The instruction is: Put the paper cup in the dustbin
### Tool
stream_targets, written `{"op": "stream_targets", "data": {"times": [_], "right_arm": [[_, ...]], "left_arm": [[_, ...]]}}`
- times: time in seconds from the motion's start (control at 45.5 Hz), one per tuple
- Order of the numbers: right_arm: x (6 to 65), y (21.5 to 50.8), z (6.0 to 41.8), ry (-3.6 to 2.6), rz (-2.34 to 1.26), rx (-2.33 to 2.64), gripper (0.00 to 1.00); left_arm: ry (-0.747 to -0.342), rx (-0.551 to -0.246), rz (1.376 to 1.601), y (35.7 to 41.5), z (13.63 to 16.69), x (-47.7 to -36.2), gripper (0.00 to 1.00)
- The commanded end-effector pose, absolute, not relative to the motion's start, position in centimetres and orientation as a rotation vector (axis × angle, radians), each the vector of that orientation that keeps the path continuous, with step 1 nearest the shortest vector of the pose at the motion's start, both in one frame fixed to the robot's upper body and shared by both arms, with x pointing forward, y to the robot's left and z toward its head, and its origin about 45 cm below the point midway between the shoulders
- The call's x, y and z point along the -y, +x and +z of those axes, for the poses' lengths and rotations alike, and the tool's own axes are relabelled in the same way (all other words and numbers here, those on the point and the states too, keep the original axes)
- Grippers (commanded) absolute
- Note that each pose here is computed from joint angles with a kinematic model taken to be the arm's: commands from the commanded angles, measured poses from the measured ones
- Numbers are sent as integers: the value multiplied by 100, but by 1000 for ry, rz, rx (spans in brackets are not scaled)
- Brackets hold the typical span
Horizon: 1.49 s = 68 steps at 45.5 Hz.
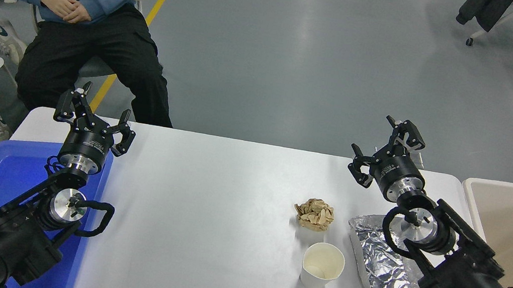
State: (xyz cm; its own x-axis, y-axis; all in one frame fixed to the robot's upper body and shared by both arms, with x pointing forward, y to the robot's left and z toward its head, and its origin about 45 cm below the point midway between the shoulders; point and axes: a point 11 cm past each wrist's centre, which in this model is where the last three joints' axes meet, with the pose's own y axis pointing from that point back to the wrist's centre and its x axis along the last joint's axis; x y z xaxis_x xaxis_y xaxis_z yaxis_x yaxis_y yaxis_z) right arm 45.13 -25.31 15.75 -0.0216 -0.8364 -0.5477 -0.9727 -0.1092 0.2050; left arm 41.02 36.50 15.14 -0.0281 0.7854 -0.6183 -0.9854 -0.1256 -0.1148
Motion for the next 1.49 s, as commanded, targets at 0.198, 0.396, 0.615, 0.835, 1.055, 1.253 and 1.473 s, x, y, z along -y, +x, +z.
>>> {"op": "stream_targets", "data": {"times": [0.198,0.396,0.615,0.835,1.055,1.253,1.473], "right_arm": [[2349,4516,1581,-2022,850,-1876,100],[2329,4511,1578,-2030,851,-1871,100],[2271,4531,1620,-2058,838,-1855,100],[2208,4538,1660,-2122,812,-1840,100],[1981,4534,1769,-2228,771,-1784,100],[1601,4478,1925,-2456,676,-1645,100],[1275,4262,1886,-2707,570,-1515,100]], "left_arm": [[-646,-403,1586,4104,1517,-3649,100],[-645,-404,1587,4099,1511,-3651,100],[-646,-403,1586,4104,1517,-3649,100],[-645,-403,1589,4103,1513,-3654,100],[-645,-403,1589,4101,1511,-3656,100],[-645,-403,1589,4101,1511,-3656,100],[-646,-402,1588,4106,1517,-3654,100]]}}
